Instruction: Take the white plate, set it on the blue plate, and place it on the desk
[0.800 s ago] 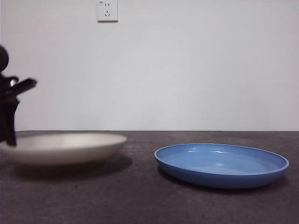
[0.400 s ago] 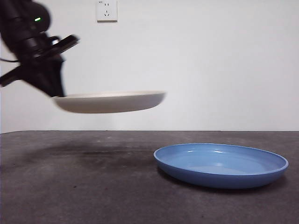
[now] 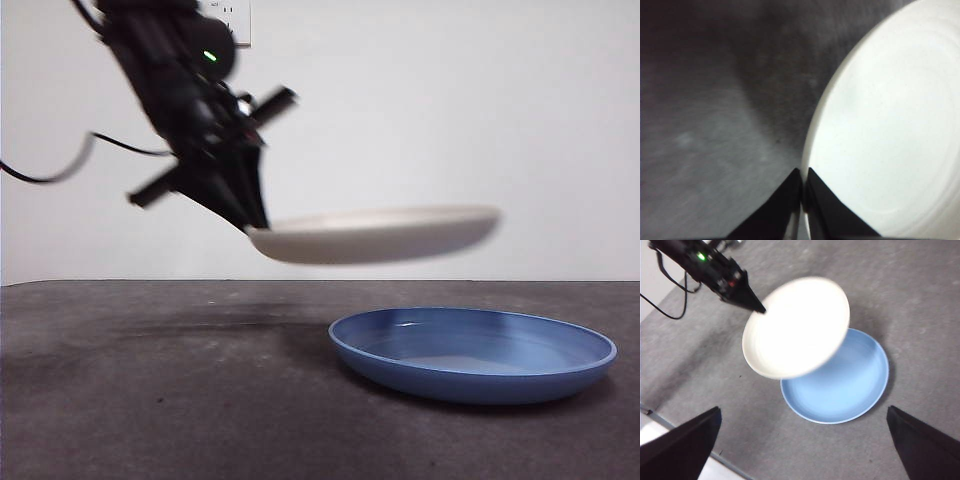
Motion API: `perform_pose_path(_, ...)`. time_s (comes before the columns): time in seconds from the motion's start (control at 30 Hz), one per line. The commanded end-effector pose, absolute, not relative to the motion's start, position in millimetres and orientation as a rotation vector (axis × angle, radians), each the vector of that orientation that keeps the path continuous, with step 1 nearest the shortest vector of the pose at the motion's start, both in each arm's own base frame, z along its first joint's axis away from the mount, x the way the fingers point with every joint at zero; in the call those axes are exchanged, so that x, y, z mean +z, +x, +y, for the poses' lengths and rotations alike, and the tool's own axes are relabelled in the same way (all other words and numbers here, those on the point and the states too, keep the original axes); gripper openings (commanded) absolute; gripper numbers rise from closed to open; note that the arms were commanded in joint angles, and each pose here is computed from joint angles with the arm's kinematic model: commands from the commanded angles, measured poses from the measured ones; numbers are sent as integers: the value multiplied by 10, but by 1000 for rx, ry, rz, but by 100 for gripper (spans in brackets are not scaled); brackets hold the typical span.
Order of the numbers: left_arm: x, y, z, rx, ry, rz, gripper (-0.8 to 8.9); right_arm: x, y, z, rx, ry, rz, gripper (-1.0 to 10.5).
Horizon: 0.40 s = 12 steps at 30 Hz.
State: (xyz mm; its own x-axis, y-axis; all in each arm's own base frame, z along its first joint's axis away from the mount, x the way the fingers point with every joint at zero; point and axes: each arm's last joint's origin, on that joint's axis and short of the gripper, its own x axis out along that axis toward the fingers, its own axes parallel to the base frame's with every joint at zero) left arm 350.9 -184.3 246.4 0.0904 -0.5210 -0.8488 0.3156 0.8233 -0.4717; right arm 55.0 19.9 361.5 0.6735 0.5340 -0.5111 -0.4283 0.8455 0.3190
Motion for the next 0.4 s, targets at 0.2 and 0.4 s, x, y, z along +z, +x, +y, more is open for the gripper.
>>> perform_pose_path(0.2, 2275, 3644, -2408, -686, -125, 1424, 11, 3667, 470, 184, 527, 161, 586, 702)
perform_pose_path(0.4, 2150, 3715, -2597, -685, -91, 1468, 11, 3667, 470, 184, 527, 162, 586, 702)
